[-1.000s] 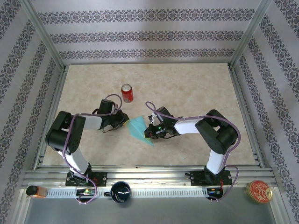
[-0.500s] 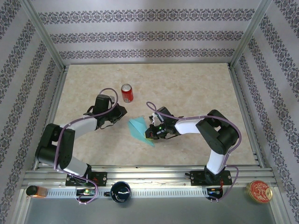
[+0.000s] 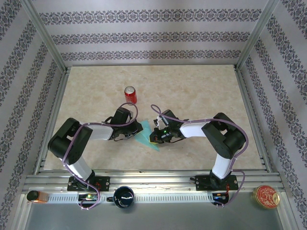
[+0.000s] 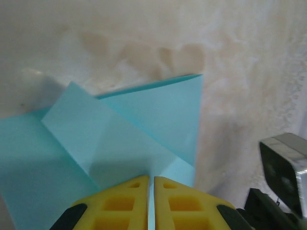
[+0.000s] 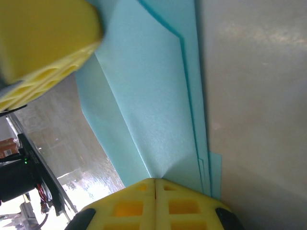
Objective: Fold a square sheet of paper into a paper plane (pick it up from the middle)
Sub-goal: Fourth fold the wing at the center of the table.
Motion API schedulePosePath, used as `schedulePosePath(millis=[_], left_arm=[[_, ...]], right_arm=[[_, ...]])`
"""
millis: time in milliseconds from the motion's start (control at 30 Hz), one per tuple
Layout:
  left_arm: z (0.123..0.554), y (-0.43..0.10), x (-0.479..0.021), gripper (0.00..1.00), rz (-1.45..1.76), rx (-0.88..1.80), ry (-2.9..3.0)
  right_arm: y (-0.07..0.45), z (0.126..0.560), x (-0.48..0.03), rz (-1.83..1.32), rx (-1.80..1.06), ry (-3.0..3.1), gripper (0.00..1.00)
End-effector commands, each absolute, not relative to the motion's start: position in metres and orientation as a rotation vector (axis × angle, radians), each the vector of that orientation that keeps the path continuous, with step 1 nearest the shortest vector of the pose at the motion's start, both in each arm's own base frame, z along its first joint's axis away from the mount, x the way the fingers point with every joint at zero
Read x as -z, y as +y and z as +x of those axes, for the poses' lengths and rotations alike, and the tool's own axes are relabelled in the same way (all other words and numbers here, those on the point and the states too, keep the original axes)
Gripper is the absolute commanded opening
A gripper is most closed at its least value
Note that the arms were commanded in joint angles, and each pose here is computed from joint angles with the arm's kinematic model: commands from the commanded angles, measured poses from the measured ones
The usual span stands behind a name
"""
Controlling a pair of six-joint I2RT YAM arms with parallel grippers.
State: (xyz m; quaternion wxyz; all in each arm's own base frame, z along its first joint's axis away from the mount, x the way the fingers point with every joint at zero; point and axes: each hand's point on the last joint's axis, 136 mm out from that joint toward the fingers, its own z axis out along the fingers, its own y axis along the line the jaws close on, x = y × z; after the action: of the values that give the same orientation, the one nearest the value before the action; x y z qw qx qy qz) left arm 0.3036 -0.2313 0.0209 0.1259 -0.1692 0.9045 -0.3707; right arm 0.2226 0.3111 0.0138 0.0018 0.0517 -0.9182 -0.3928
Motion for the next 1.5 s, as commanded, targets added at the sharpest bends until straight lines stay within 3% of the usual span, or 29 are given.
schedulePosePath(millis=[0, 400, 733, 900, 1467], left_arm=[[0.307, -0.228, -0.014, 0.11, -0.486, 1.053, 2.616], [0.287, -0.217, 0.013, 0.07, -0.509, 0.991, 2.693], [0.287, -0.216, 0.008, 0.07, -0.491, 0.978, 2.695], [0.287, -0.215, 0.010, 0.06, -0.503, 0.969, 2.699], [0.286, -0.205, 0.021, 0.04, -0.559, 0.915, 2.724]], right_arm=[[0.280, 0.199, 0.019, 0.056, 0.981, -2.872, 0.01], [0.327, 0.224, -0.040, 0.128, 1.231, -2.876, 0.01], [0.345, 0.248, -0.018, 0.073, 1.178, -2.905, 0.01], [0.330, 0.233, 0.005, 0.033, 1.091, -2.887, 0.01], [0.271, 0.157, 0.008, 0.062, 1.052, -2.846, 0.05]])
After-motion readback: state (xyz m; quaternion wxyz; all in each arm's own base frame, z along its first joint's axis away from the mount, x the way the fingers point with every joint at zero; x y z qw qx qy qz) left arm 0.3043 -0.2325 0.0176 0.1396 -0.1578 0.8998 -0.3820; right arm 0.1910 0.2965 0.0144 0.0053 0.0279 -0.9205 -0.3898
